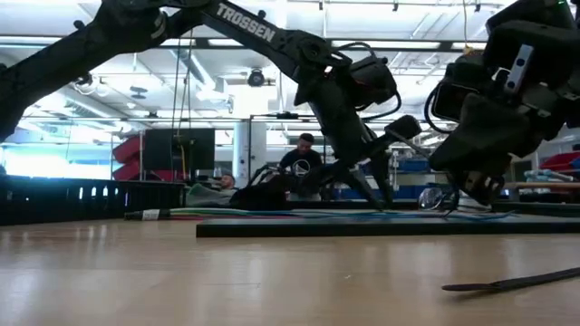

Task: Ziptie cables
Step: Wrap the black zip tie on the cable wires

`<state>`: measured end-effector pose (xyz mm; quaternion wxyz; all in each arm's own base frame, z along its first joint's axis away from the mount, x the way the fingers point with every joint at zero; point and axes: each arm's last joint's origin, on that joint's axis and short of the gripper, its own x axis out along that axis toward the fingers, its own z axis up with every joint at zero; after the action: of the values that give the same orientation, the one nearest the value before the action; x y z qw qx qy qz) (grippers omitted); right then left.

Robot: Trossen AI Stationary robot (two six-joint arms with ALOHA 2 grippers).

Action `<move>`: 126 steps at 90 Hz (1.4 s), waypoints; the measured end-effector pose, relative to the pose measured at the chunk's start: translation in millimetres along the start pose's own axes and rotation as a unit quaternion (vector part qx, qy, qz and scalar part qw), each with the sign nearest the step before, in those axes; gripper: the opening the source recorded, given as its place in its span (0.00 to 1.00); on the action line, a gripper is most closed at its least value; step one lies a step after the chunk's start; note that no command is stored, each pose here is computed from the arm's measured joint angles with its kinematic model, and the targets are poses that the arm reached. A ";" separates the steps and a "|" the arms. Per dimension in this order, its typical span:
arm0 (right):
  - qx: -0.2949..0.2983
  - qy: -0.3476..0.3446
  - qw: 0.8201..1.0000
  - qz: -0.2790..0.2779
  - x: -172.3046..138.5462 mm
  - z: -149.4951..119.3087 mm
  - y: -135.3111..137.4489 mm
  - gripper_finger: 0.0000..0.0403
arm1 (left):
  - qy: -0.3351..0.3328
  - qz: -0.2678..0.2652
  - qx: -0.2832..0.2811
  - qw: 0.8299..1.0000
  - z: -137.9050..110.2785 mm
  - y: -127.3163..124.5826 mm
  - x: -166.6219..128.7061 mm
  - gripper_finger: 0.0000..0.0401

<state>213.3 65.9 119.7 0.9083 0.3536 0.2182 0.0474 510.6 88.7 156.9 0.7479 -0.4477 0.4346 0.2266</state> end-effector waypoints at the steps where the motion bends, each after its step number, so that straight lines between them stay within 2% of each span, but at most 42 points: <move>1: 0.000 0.000 1.000 0.000 0.0 0.1 0.1 0.00 | -0.001 -0.001 -0.001 1.000 0.3 -0.1 0.0 0.15; 126: -0.013 -0.005 1.000 0.013 0.1 1.5 2.1 0.00 | -0.003 -0.002 0.000 1.000 -9.2 -4.2 13.6 0.12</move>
<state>214.2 66.6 122.0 0.9134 0.3444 0.2087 0.0600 516.6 78.0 145.3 0.7498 -0.4477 0.4313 0.2265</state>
